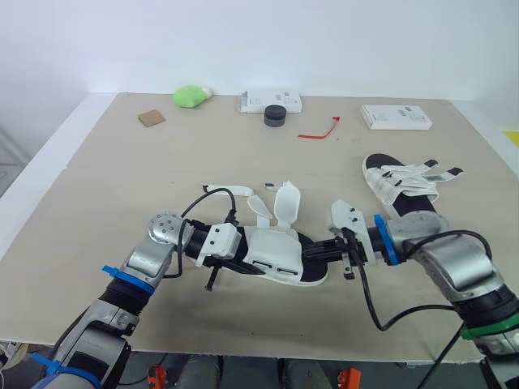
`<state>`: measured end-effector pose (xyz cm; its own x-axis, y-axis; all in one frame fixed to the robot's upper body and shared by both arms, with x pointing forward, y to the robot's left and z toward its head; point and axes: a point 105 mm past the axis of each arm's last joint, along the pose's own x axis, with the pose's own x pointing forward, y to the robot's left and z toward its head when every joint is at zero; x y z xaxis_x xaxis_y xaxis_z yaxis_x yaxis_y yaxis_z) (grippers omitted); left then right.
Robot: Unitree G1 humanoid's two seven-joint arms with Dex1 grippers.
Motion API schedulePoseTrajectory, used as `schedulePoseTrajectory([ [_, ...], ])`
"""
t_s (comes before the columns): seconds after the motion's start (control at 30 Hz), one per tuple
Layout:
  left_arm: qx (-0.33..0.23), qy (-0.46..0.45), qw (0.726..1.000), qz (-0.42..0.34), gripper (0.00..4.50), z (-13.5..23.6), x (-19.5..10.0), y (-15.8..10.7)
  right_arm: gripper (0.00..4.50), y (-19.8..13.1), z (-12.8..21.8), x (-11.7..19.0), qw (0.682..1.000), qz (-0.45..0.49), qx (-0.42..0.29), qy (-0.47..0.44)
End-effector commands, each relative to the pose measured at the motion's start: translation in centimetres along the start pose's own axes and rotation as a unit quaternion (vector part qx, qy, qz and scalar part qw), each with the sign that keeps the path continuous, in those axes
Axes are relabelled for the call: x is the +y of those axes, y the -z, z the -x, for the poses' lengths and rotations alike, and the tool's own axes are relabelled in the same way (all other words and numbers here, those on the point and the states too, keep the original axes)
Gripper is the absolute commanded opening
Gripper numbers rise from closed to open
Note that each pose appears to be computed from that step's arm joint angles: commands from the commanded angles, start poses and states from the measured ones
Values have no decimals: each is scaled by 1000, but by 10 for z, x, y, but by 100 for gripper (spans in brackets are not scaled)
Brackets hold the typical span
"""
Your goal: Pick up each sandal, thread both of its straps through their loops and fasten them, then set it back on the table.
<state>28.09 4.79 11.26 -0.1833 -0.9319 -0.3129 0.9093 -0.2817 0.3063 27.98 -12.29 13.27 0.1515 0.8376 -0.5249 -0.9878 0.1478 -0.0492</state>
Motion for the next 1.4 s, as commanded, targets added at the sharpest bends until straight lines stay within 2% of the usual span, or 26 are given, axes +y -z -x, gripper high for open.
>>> schedulePoseTrajectory([
  [0.03, -8, -17, 1000, 17, 0, -11, 3, 0, 1, -10, -6, 4, 1000, 12, -18, -20],
  [0.43, -26, -43, 997, 62, 0, -11, 9, -2, 1, -26, -20, -10, 997, 1, -60, -39],
  [0.77, -15, -19, 999, 47, 0, -7, -2, 8, 1, -23, -14, -25, 997, -1, -64, -41],
  [1.2, -14, -9, 999, 40, 0, -6, -2, 9, 1, -14, -50, -25, 997, -5, -42, -62],
  [1.33, -16, -12, 999, 42, 0, -6, -3, 9, 1, 3, -60, -22, 998, -12, -13, -62],
  [1.4, -16, -12, 999, 42, 0, -6, -4, 9, 1, 1, -63, -21, 997, -24, -27, -67],
])
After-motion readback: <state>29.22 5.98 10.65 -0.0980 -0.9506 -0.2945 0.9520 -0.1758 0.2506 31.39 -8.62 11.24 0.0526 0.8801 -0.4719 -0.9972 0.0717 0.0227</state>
